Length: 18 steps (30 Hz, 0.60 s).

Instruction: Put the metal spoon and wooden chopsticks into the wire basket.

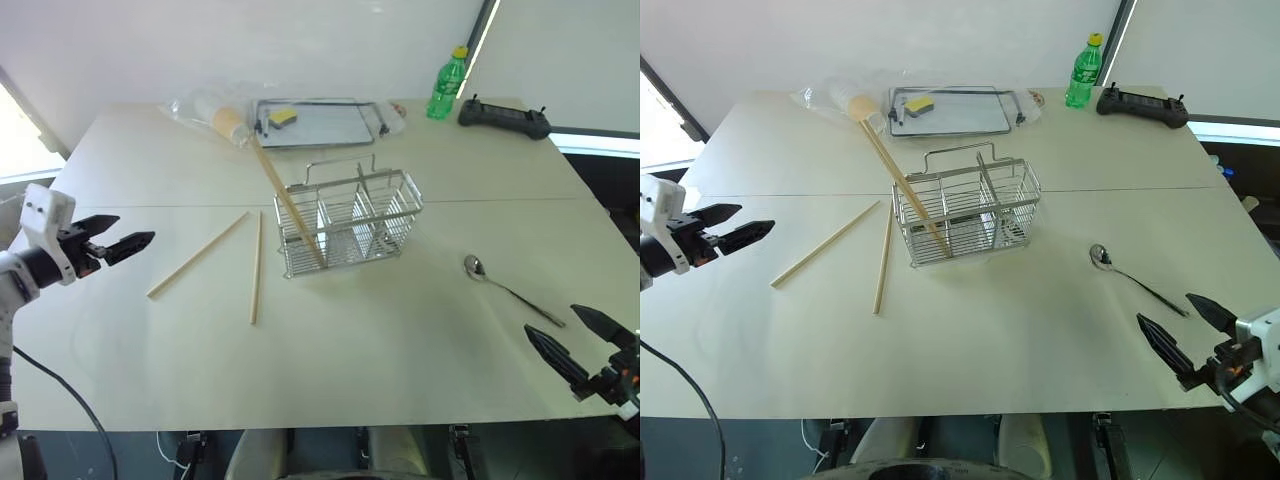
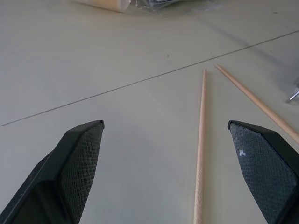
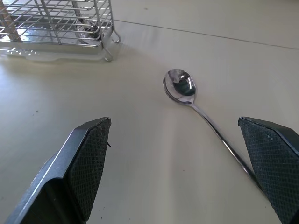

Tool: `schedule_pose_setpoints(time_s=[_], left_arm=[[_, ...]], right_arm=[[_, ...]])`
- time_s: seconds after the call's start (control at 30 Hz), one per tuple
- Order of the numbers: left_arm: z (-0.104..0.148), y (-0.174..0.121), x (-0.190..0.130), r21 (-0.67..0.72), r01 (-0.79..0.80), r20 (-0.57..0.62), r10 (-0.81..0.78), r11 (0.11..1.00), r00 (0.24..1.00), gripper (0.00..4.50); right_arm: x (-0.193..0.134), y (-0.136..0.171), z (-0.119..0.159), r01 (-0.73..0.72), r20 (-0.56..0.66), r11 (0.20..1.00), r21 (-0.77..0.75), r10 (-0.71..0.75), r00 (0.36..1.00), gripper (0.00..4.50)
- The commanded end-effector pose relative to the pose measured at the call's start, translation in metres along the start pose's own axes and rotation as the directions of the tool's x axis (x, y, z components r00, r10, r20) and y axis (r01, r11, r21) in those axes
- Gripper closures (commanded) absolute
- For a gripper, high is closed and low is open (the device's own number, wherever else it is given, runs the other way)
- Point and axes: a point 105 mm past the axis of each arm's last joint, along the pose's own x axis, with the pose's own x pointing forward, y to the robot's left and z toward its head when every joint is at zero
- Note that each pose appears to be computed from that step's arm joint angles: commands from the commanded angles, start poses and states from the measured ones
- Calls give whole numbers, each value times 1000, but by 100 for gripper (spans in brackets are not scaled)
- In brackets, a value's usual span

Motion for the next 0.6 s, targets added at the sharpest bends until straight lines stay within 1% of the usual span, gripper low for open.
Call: schedule_pose_setpoints(time_s=[0.03,0.13,0.23,0.37,0.6], left_arm=[[13,-3,0,58,25,28,-26,998,999,3],[13,-8,3,62,39,30,-41,997,999,3],[16,-13,6,47,60,41,-62,997,997,3],[10,-22,10,62,93,22,-94,994,995,3],[8,-23,11,50,93,29,-94,994,995,3]], right_arm=[[0,0,9,-1,26,1000,-24,1,1000,0],[1,-1,6,-5,11,999,-35,6,1000,0],[4,-3,12,-12,21,999,-51,13,1000,0],[4,-7,15,-12,19,997,-72,14,1000,0],[5,-11,18,-21,11,996,-90,22,1000,0]])
